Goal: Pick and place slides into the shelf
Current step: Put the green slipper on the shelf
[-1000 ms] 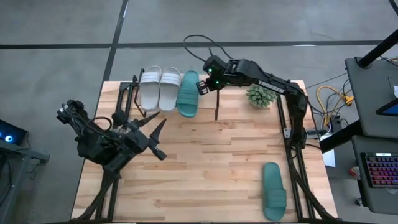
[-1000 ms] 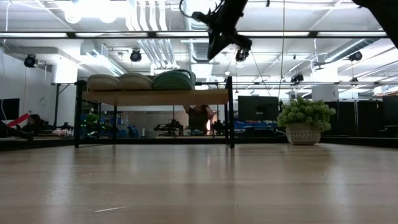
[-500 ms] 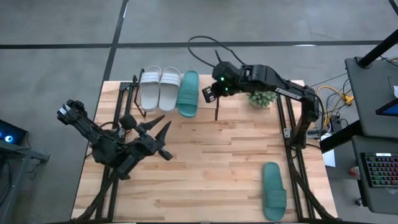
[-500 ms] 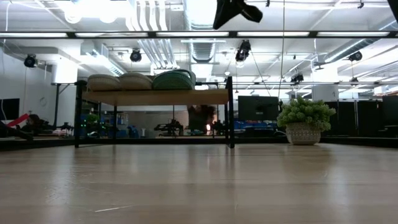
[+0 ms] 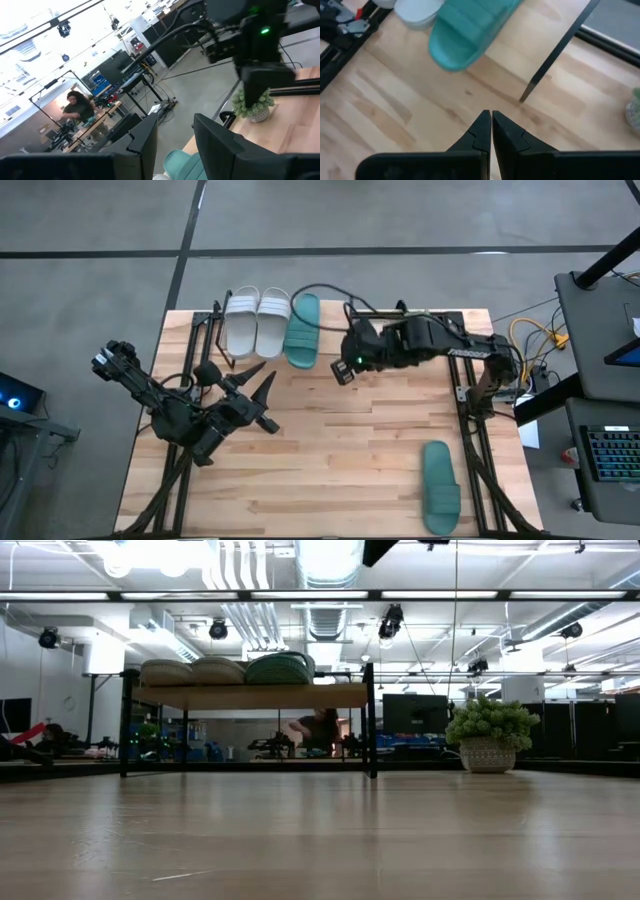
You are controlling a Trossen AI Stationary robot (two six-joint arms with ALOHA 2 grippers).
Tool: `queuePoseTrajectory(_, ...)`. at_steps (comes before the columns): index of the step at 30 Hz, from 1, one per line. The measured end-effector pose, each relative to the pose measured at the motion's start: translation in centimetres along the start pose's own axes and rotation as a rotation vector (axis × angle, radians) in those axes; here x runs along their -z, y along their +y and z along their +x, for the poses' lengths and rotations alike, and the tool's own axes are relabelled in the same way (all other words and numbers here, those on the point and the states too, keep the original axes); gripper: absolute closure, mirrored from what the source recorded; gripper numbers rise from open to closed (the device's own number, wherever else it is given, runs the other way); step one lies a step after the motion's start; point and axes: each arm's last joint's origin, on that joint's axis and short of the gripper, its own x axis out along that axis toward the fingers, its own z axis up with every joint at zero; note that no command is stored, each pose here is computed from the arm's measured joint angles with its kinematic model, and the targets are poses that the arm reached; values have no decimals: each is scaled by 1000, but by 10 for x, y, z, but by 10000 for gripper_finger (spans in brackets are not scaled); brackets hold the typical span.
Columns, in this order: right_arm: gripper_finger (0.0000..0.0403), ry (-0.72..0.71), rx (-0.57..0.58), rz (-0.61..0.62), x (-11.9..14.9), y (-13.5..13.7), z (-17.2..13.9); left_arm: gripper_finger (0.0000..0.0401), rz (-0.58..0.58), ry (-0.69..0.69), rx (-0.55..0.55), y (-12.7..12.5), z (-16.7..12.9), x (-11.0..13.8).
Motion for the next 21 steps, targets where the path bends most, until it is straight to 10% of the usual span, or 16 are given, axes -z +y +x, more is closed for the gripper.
queuePoseTrajectory(21, 394, 115, 49, 44, 66, 21, -29, 289, -80, -9, 4, -4, 2, 1)
